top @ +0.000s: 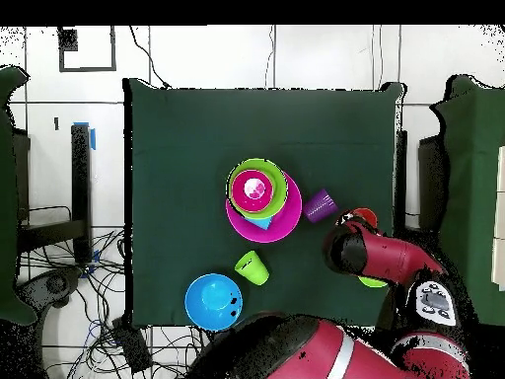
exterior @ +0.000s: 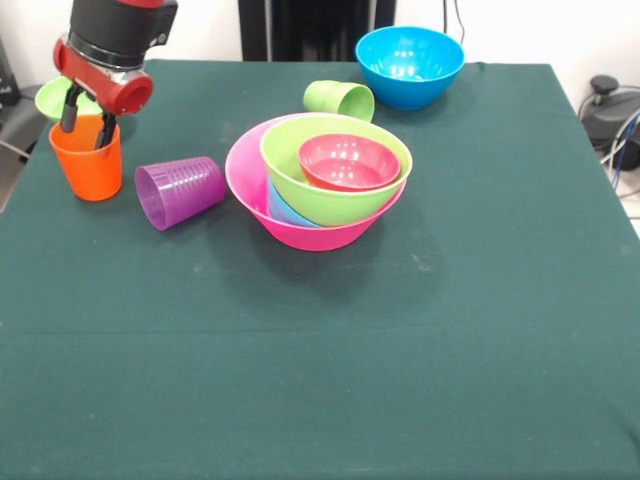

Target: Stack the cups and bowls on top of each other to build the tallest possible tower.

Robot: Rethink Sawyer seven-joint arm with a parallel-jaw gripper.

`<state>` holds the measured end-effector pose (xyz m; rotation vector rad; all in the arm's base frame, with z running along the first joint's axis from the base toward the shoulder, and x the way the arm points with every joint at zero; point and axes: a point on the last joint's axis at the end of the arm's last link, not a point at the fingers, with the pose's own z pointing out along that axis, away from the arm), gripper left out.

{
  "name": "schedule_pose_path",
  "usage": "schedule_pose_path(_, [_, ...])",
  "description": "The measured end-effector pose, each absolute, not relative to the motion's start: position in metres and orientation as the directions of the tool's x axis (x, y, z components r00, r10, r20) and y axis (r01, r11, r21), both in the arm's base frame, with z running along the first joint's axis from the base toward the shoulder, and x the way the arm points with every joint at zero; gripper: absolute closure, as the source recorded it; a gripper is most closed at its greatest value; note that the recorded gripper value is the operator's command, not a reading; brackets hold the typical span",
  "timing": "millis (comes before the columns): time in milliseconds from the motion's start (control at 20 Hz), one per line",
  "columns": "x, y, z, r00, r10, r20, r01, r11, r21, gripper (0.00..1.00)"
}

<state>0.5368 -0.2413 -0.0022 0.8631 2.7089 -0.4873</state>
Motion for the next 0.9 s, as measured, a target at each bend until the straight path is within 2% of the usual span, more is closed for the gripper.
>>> schedule_pose_path(900, [0.5389, -0.2466, -0.0025, -0.796, 0.496, -0.346, 0.589, 0.767, -0.255, 0.00])
